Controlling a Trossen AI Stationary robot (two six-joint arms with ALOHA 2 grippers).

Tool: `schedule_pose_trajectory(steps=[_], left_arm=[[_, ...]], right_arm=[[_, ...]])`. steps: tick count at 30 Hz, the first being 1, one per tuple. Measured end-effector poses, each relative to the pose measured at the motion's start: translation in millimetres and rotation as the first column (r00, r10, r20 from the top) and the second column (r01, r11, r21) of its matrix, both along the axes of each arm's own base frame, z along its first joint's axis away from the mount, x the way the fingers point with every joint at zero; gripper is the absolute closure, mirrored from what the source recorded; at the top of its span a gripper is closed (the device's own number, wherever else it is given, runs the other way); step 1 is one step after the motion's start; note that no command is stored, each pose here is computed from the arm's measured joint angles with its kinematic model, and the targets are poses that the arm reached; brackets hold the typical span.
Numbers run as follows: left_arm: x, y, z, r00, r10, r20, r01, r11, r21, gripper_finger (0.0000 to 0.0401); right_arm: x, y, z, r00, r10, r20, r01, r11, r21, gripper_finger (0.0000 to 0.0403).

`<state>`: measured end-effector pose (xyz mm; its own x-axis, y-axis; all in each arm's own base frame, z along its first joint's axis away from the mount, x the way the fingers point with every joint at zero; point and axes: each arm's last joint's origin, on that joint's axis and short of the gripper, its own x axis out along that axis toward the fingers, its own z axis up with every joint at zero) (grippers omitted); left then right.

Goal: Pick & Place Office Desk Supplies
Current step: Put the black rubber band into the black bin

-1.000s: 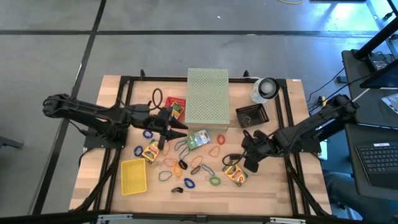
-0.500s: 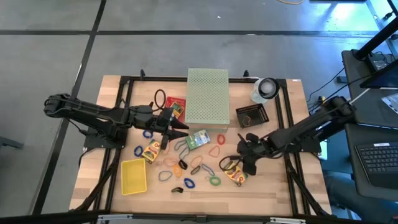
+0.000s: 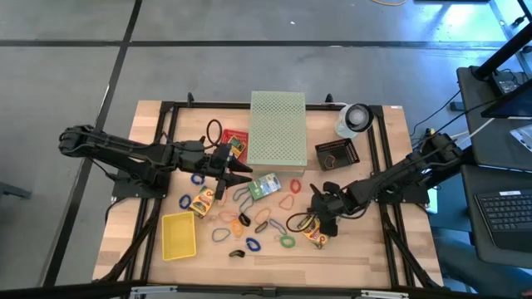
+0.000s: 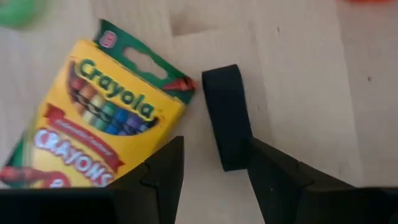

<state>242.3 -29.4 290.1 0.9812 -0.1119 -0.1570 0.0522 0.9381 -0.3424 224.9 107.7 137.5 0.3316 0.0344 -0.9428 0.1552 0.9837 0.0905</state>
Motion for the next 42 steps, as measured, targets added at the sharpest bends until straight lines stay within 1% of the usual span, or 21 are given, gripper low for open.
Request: schedule_pose_trajectory(steps=[8,12,15,19,20,24,29,32,36,42], left_arm=[[0,0,-1,1.0,0.0,-0.008,0.0,1.0,0.001,0.0244],[0,0,-1,1.0,0.0,-0.008,0.0,1.0,0.0,0.0244],[0,0,-1,1.0,0.0,-0.008,0.0,1.0,0.0,0.0244],[0,0,-1,1.0,0.0,-0.008,0.0,1.0,-0.001,0.0244],[0,0,-1,1.0,0.0,-0.008,0.0,1.0,-0.001,0.0244],[0,0,-1,1.0,0.002,-0.01,-0.002,1.0,-0.014,0.0244],[0,0,-1,1.0,0.002,-0.01,-0.003,1.0,-0.017,0.0244],[0,0,-1,1.0,0.003,-0.01,-0.004,0.999,-0.032,0.0244],[-3,0,3,1.0,-0.011,0.003,0.011,0.998,-0.057,0.0244],[-15,2,15,0.999,0.003,0.05,0.002,0.996,-0.087,0.0244]], right_arm=[[7,-7,-7,1.0,-0.022,0.001,0.022,0.999,-0.042,0.0232],[8,-10,-9,1.0,-0.027,-0.008,0.027,0.998,-0.05,0.025],[9,-11,-10,1.0,-0.023,-0.008,0.023,0.998,-0.054,0.0289],[9,-10,-10,1.0,-0.015,-0.006,0.014,0.999,-0.047,0.0378],[9,-10,-10,1.0,-0.012,-0.007,0.012,0.999,-0.044,0.0388],[9,-10,-10,0.999,-0.038,-0.014,0.037,0.999,-0.025,0.0394],[4,-11,-4,0.996,-0.079,-0.039,0.08,0.997,0.024,0.0397],[1,-13,9,0.993,-0.122,-0.003,0.122,0.991,0.061,0.0397],[-8,-18,32,0.98,-0.188,0.063,0.183,0.979,0.085,0.0398],[-28,-30,65,0.935,-0.314,0.165,0.297,0.947,0.12,0.0398]])
